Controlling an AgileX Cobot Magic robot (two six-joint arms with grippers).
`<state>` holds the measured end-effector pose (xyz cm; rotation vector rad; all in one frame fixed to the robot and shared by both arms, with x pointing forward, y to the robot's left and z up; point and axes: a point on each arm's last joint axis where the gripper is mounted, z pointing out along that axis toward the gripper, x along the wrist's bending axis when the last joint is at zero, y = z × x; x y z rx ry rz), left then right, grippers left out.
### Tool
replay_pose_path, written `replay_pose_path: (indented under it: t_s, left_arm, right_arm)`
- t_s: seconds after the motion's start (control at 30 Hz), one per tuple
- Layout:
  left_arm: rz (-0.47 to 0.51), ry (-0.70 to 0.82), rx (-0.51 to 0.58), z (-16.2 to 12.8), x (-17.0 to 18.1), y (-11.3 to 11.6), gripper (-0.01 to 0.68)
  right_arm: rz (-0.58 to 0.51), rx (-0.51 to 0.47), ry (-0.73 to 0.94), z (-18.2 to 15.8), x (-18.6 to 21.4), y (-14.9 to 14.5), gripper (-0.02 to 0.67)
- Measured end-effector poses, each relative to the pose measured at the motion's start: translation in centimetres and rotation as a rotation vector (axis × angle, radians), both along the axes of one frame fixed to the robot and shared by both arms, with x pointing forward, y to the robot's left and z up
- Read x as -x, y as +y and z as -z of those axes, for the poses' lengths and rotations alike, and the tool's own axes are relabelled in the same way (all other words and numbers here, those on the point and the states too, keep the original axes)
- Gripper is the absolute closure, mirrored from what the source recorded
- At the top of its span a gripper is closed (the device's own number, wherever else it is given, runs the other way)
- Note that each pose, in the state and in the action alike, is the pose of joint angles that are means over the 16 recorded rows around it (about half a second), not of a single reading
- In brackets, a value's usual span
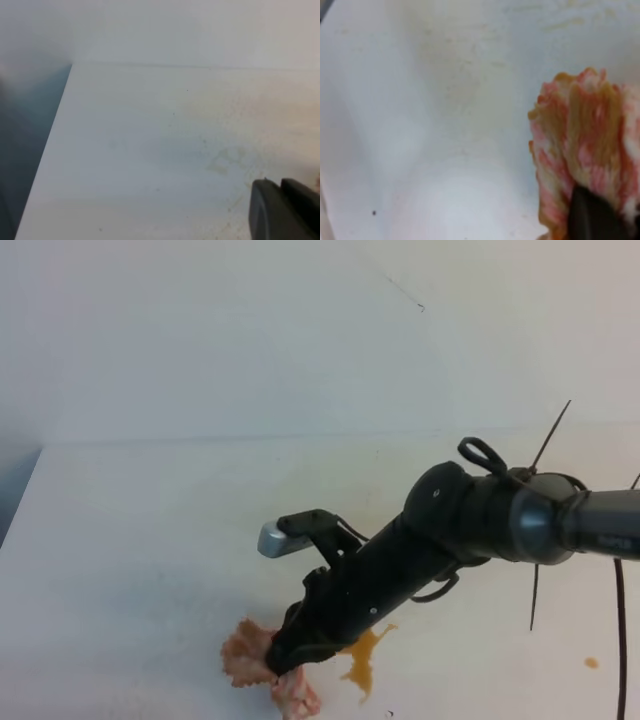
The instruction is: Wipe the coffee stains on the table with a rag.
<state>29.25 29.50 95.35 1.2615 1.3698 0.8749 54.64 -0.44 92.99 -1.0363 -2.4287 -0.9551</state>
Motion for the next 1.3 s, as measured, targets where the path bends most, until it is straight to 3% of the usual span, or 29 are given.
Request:
replay_pose_path:
  t_s: [0.27, 0.57, 0.9, 1.3]
  left_arm:
    - [0.000, -0.003, 0.000, 0.0, 0.0, 0.0, 0.675]
    - [0.000, -0.001, 0.000, 0.0, 0.0, 0.0, 0.675]
    - [0.000, 0.000, 0.000, 0.0, 0.0, 0.0, 0.675]
    - [0.000, 0.004, 0.000, 0.0, 0.0, 0.0, 0.675]
  right_arm:
    - [0.051, 0.079, 0.036, 3.1, -0.3, 0.3, 0.617]
    - [0.115, 0.189, 0.009, 3.3, -1.1, -0.7, 0.617]
    - [0.189, 0.283, 0.014, 2.9, -3.1, -3.9, 0.618]
    - [0.264, 0.305, 0.065, 2.9, -5.3, -8.2, 0.618]
